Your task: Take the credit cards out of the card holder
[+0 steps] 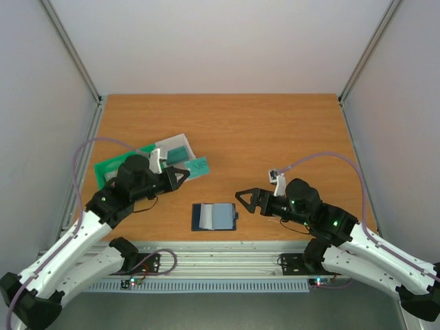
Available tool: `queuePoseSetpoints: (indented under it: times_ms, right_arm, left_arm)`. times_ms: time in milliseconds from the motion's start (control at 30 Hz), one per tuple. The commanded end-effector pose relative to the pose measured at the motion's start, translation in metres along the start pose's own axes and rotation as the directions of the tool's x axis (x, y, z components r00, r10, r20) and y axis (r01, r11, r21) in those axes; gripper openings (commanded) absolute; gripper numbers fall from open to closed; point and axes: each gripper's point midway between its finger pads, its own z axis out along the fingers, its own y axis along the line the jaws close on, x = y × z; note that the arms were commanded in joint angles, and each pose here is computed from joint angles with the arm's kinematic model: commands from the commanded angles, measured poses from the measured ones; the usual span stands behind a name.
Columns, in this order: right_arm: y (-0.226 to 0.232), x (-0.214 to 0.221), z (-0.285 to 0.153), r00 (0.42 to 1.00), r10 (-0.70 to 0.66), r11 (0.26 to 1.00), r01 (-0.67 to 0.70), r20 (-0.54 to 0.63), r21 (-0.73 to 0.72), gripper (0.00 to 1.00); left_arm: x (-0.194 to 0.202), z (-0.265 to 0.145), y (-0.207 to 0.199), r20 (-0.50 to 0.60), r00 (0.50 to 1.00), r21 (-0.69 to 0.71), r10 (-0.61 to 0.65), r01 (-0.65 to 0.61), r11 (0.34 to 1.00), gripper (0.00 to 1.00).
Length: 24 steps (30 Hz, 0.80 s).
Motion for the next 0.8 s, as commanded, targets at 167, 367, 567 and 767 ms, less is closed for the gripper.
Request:
queuePoseSetpoints:
  times_ms: [167, 367, 567, 767]
  right_arm:
    - [-0.013, 0.012, -0.015, 0.996, -0.082, 0.996, 0.083, -0.034, 0.032, 0.99]
    - [-0.013, 0.010, -0.027, 0.995, -0.103, 0.994, 0.103, -0.006, 0.021, 0.98]
    - [-0.013, 0.009, -0.030, 0.994, -0.108, 0.994, 0.108, 0.005, 0.014, 0.98]
    - [-0.016, 0.009, -0.028, 0.994, -0.106, 0.994, 0.106, 0.004, 0.032, 0.98]
  left_arm:
    - [-0.036, 0.012, 0.048, -0.038, 0.999, -0.260, 0.007, -0.017, 0.965, 0.00]
    - [-0.062, 0.026, 0.085, -0.040, 0.995, -0.359, -0.090, 0.069, 0.931, 0.00]
    - [-0.080, 0.052, 0.123, -0.020, 0.987, -0.429, -0.160, 0.136, 0.893, 0.00]
    - [-0.100, 0.069, 0.140, 0.031, 0.982, -0.449, -0.188, 0.182, 0.875, 0.00]
